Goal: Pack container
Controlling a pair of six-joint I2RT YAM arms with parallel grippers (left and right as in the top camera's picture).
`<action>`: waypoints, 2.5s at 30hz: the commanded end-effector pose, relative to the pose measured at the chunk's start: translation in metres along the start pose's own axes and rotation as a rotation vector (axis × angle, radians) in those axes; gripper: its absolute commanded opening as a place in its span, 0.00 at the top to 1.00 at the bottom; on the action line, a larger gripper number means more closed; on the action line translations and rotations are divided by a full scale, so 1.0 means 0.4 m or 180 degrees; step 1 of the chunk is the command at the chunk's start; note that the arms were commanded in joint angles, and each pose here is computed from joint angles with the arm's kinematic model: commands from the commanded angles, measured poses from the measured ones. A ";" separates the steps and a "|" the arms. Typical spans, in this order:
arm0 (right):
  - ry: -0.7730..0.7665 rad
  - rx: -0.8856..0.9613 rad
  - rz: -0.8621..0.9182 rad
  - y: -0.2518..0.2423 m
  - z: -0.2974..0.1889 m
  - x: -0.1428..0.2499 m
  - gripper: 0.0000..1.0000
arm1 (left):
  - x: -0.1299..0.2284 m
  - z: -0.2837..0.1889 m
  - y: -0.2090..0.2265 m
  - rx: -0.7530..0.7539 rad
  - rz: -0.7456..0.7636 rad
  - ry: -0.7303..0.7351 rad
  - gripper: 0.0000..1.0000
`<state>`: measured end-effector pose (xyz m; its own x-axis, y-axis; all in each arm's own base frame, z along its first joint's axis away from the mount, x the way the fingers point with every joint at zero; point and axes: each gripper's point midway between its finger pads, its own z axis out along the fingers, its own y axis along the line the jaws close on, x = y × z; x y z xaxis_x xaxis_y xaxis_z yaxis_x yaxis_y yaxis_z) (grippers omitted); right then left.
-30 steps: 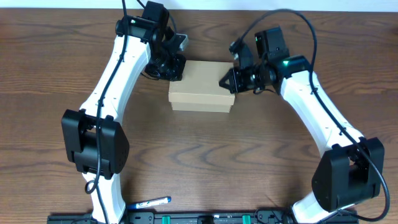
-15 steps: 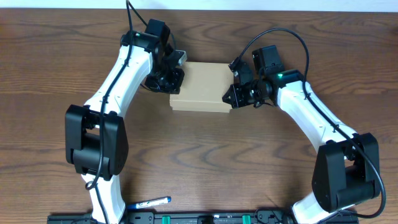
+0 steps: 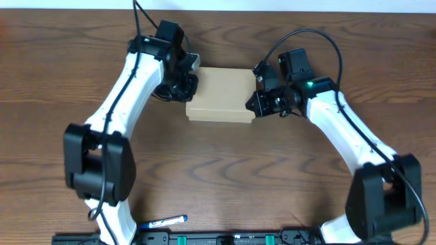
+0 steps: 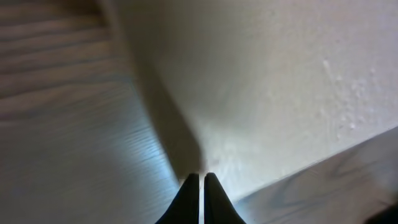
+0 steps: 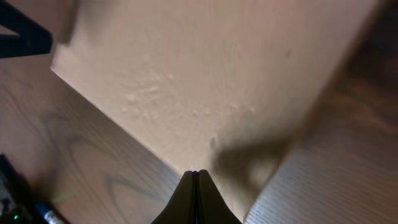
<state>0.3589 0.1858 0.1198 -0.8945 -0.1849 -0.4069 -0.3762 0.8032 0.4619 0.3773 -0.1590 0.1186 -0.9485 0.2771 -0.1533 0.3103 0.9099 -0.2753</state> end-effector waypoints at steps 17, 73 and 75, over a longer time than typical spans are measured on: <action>-0.1329 0.0497 -0.0419 0.075 -0.314 0.224 0.99 | 0.272 -0.175 -0.186 0.0107 0.0633 -0.1383 0.95; -0.1289 0.0444 0.0031 0.004 -0.216 0.380 0.01 | 0.404 -0.134 0.112 -0.0304 -0.0472 -0.3439 0.05; -0.1289 0.0444 0.0031 0.004 -0.216 0.380 0.01 | 0.412 -0.116 0.117 -0.0300 -0.0465 -0.3475 0.05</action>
<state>0.2021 0.1092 0.1284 -0.7167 0.0366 -0.6964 -0.3098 0.8780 0.3649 0.2339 -0.0566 0.1259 -0.4215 -0.1950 -0.8856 0.1441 0.9498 -0.2777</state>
